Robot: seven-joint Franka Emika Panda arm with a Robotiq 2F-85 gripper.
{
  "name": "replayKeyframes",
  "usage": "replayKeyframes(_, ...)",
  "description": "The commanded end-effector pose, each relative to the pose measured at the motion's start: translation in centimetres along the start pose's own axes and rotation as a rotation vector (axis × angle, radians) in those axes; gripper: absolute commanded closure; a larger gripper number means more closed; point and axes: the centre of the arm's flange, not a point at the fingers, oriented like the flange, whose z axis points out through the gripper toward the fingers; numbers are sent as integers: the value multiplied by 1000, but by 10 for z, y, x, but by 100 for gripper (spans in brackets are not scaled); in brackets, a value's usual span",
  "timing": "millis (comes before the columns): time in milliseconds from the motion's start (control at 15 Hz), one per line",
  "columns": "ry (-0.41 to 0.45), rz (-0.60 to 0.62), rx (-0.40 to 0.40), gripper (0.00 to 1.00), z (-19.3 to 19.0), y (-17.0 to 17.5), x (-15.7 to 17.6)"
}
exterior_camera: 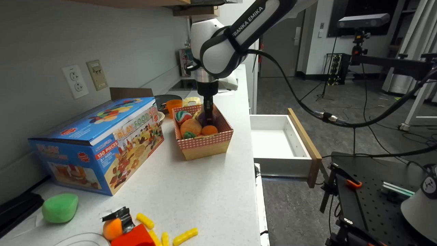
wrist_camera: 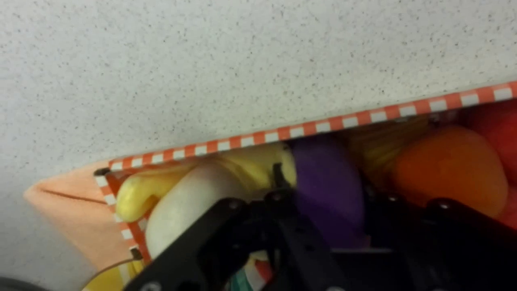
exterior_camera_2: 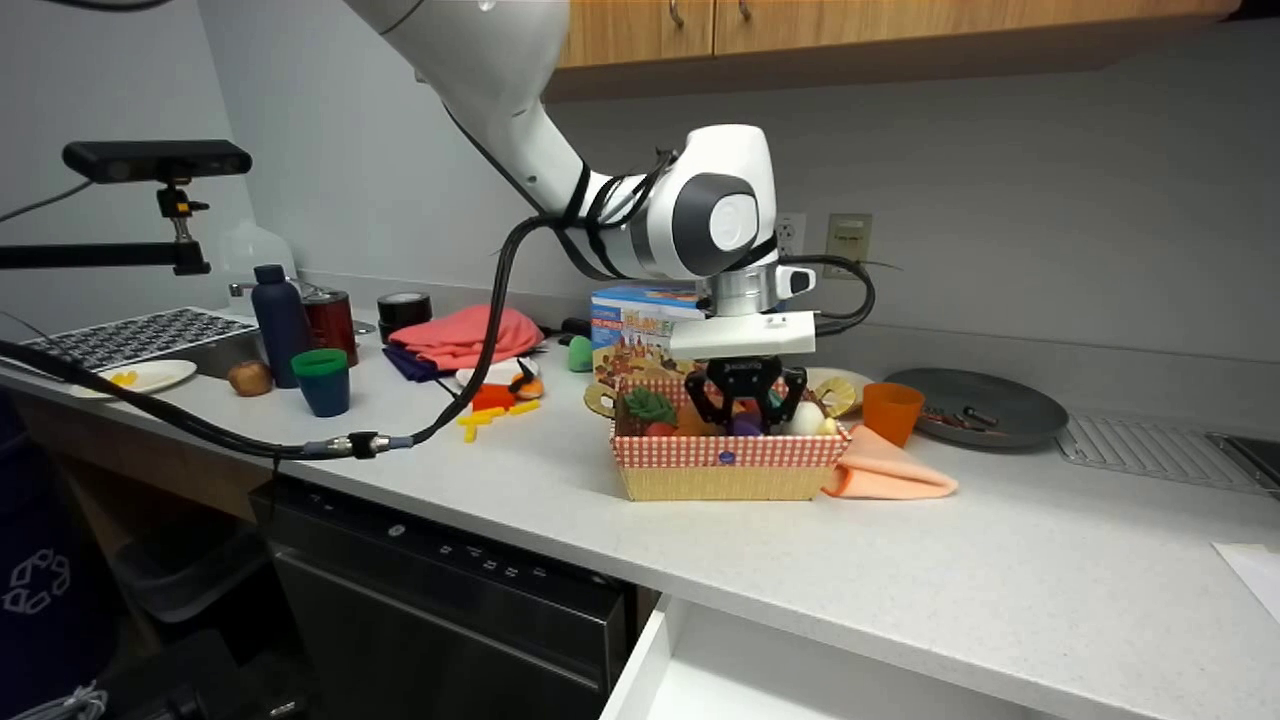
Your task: Open the drawer, then put the banana plushy in the drawer and close the drawer
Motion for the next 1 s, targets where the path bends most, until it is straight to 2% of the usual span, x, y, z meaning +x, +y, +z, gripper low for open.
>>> replayKeyframes(0, 1, -3, 28, 90, -12, 8, 7)
replayKeyframes(67, 11, -6, 23, 96, -21, 5, 6)
replayKeyframes(133, 24, -8, 23, 94, -29, 3, 5)
replayKeyframes(200, 37, -8, 19, 95, -38, 0, 4)
replayKeyframes(467, 98, 2, -56, 94, -93, -11, -11)
replayKeyframes(733, 124, 58, -141, 94, -140, -16, -44)
replayKeyframes(933, 113, 169, -162, 94, -146, -10, -84)
